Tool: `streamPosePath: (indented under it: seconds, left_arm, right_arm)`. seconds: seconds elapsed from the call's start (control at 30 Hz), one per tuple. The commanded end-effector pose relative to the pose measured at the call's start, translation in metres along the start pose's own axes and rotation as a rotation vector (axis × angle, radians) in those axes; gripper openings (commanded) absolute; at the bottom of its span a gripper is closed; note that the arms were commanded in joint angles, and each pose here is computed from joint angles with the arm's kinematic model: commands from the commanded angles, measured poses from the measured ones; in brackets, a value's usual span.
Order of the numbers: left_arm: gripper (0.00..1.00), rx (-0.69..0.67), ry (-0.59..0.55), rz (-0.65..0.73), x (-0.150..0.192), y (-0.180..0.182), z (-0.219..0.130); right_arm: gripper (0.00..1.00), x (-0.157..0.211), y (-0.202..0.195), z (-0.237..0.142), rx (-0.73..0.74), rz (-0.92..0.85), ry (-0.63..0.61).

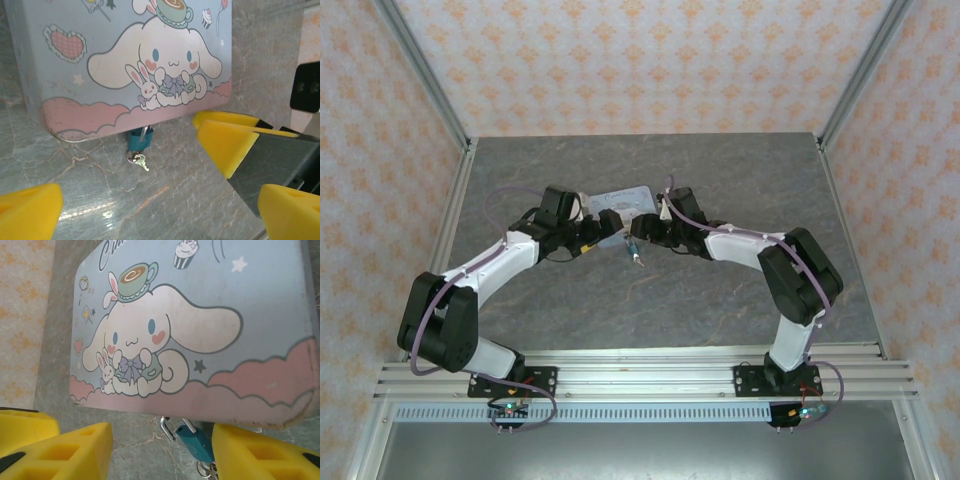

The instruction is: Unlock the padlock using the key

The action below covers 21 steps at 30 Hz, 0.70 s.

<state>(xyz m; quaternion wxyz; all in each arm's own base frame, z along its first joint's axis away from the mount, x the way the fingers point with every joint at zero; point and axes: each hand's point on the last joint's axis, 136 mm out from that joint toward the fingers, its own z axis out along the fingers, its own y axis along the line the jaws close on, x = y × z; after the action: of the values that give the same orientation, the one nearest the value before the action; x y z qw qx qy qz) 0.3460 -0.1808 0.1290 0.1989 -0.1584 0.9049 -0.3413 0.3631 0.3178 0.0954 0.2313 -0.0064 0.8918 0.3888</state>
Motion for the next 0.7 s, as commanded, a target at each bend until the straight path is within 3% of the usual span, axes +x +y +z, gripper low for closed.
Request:
streamPosePath:
  seconds: [0.0, 0.37, 0.67]
  left_arm:
    - [1.0, -0.033, -0.051, -0.028, -0.017, 0.0, 0.0]
    - [1.0, -0.061, -0.063, -0.044, -0.036, 0.004, 0.008]
    - [1.0, -0.054, -0.055, -0.072, -0.042, 0.006, 0.014]
  right_arm:
    - [0.54, 0.007, -0.001, -0.01, 0.005, -0.01, -0.004]
    - [0.38, 0.033, -0.027, -0.009, 0.055, -0.032, 0.041]
    - [0.33, 0.039, -0.028, 0.008, 0.055, -0.064, 0.087]
